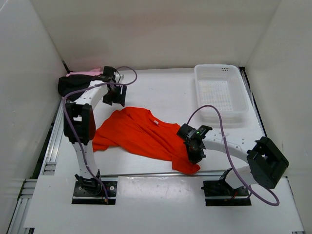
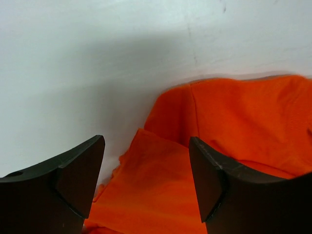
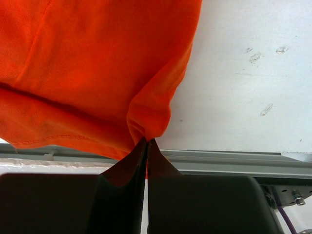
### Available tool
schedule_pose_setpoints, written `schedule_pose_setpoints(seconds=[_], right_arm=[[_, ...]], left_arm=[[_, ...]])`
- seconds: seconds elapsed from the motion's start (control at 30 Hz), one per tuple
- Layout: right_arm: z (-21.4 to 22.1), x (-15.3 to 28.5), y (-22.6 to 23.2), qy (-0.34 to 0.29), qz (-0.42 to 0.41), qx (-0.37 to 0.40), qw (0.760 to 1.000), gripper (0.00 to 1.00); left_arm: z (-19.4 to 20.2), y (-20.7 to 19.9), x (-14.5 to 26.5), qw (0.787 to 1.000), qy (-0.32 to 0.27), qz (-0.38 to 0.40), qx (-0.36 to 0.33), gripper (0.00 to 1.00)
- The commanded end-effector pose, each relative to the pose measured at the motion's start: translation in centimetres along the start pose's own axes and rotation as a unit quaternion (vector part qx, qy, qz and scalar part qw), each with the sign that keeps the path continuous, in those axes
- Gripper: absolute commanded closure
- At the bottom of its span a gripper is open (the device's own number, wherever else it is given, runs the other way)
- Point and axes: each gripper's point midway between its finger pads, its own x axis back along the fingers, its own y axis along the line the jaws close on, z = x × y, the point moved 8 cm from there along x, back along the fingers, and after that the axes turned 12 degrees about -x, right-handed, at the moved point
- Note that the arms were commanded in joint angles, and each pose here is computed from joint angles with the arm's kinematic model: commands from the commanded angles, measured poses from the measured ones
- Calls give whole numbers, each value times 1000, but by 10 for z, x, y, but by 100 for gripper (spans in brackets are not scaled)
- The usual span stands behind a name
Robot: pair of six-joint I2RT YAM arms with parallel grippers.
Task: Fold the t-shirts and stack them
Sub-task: Flatten out the tshirt
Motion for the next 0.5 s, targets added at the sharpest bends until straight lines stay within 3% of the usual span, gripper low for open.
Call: schedule_pose_setpoints(seconds=[0.0,0.07,0.37,0.47], right_arm=[[-3,0,3,-10,-9,4,1000,100],[-3,0,3,-10,-9,4,1000,100],[-1,2,0,-14,-6,-2,1000,100],[-2,1,-1,-18,-3,3,1000,100]], left_arm=[[4,-16,1,999,26,1,-19,20],[9,-17,-11,998,47,-17,-24,20],[19,-15,-5,997,59,-33,-25,51],[30,-9,-7,996,81,-32,-16,54]])
